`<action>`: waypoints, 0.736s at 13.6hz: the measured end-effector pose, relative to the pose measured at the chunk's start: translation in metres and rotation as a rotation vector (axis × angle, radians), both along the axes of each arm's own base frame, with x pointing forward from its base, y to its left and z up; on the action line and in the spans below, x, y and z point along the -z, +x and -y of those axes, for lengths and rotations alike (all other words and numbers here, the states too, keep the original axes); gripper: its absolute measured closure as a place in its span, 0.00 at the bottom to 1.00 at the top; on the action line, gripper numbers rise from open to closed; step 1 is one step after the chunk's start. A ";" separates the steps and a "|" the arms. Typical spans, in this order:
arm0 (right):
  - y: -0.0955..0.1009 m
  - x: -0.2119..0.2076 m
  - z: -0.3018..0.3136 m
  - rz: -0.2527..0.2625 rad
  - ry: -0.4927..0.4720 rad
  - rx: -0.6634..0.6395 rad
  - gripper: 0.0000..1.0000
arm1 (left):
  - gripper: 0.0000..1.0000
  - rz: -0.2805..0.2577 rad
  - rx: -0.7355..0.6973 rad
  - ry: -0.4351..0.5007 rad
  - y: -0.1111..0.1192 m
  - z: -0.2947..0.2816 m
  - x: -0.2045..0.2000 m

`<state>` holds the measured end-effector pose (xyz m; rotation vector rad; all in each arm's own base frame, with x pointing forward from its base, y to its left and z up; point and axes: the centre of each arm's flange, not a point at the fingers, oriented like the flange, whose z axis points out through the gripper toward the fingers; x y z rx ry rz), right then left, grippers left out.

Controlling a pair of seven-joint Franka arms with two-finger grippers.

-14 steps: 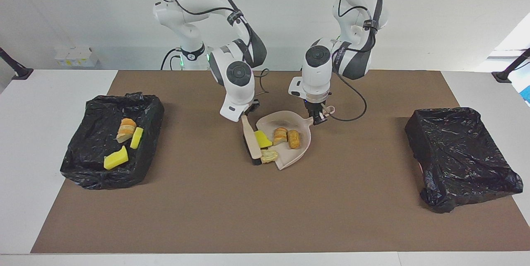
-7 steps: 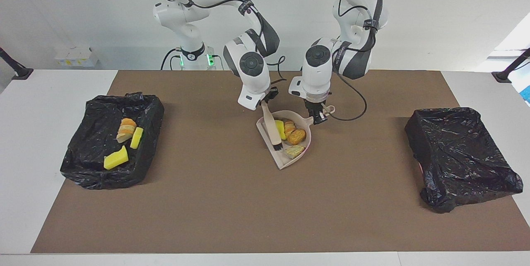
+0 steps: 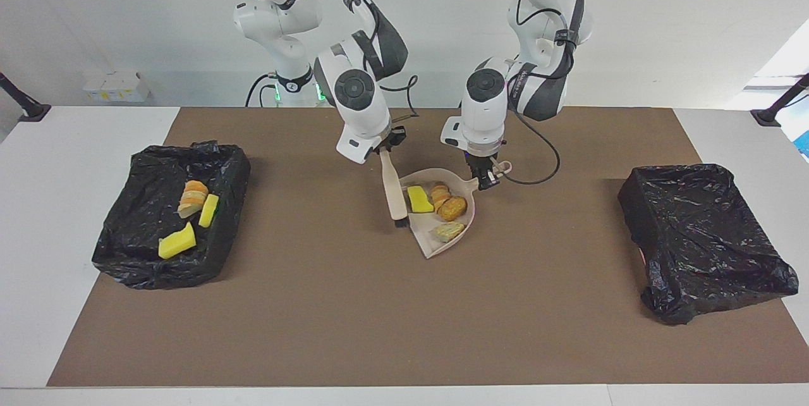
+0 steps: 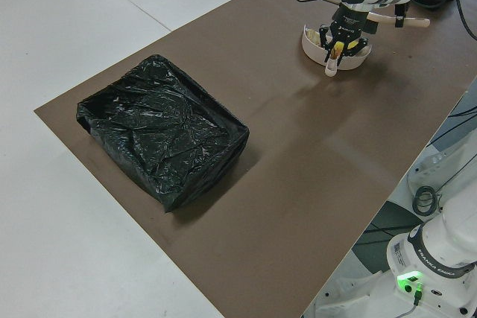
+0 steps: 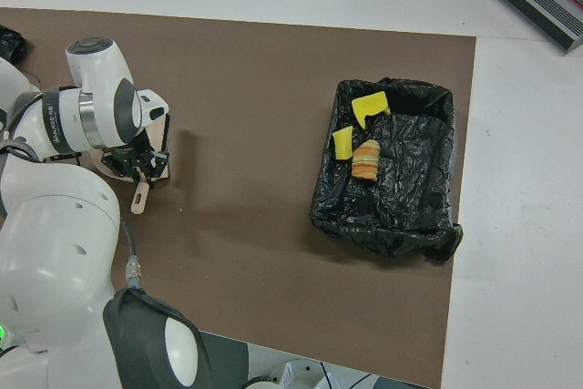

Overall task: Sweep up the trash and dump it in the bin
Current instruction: 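Carry the loaded dustpan with the left gripper over the nearer bin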

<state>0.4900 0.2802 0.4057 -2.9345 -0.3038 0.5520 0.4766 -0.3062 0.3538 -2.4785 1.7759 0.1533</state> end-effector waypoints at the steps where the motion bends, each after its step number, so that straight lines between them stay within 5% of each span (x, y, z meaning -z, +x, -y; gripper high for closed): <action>1: -0.004 -0.011 0.004 -0.002 -0.004 -0.003 0.74 | 0.68 0.000 0.003 0.000 0.000 0.000 0.000; 6: -0.037 -0.047 -0.012 -0.008 -0.054 0.021 0.74 | 0.68 0.009 0.117 -0.013 0.008 -0.012 -0.017; 10: -0.076 -0.028 -0.074 0.030 -0.105 0.073 0.74 | 0.68 0.030 0.195 -0.024 0.024 -0.064 -0.071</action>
